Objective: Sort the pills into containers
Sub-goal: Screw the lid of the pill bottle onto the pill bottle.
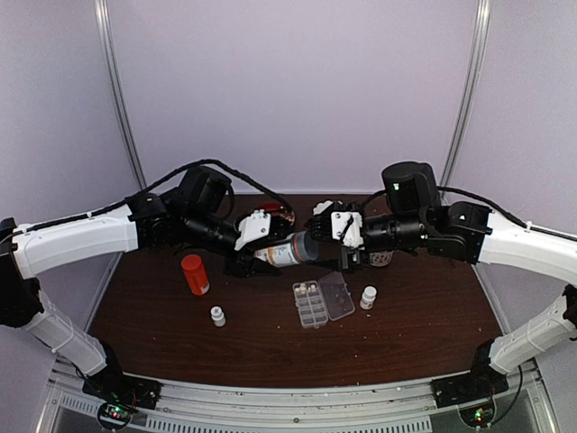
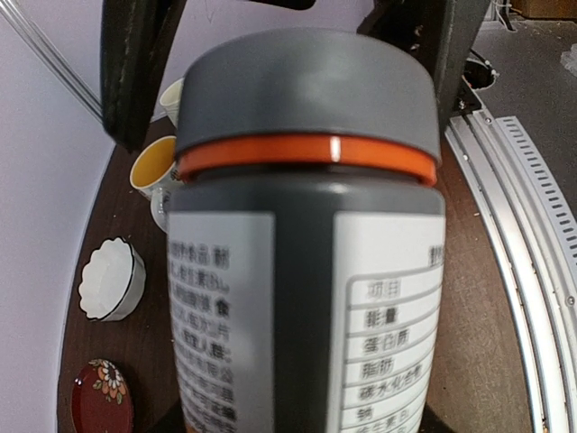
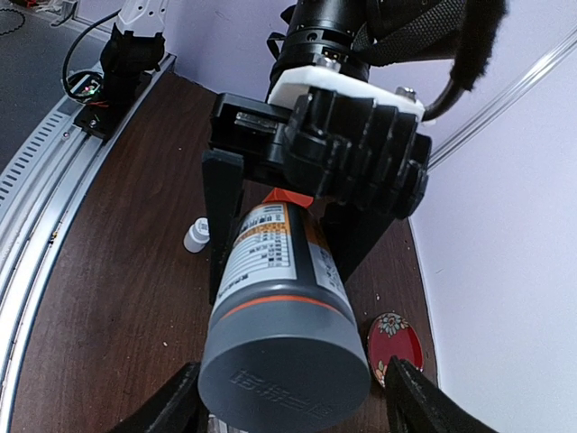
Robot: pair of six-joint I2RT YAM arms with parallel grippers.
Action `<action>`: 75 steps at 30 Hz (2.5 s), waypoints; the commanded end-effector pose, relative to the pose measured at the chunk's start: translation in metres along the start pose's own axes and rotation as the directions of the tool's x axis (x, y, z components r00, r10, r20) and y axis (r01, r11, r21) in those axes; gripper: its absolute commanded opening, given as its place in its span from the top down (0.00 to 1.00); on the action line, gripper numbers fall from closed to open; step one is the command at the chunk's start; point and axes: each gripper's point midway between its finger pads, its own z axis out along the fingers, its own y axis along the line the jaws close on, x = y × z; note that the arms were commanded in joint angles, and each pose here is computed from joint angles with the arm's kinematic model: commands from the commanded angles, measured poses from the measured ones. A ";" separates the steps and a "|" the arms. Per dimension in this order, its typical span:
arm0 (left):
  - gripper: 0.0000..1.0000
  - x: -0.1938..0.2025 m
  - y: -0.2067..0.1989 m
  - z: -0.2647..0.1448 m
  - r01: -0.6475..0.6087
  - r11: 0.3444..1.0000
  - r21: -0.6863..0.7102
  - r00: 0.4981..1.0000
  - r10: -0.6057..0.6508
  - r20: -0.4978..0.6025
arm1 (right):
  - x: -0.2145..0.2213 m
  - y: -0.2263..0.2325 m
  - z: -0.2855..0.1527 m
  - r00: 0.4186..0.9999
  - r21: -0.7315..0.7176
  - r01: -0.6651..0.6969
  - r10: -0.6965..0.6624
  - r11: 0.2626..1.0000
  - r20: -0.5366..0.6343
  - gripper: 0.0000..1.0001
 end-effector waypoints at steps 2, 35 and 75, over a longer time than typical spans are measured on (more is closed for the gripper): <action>1.00 -0.024 0.005 -0.011 -0.035 0.999 -0.027 0.997 0.037 0.070 | -0.003 -0.005 -0.001 1.000 0.014 -0.008 0.008 1.000 -0.005 0.32; 1.00 -0.047 0.063 -0.018 -0.100 0.967 -0.234 0.994 0.106 0.013 | -0.012 -0.026 -0.011 0.462 0.117 -0.884 0.882 0.452 0.092 0.98; 1.00 -0.057 0.025 -0.019 -0.114 0.991 -0.065 0.985 0.121 0.120 | -0.031 -0.027 -0.028 0.925 0.099 -0.381 0.379 0.919 0.040 0.10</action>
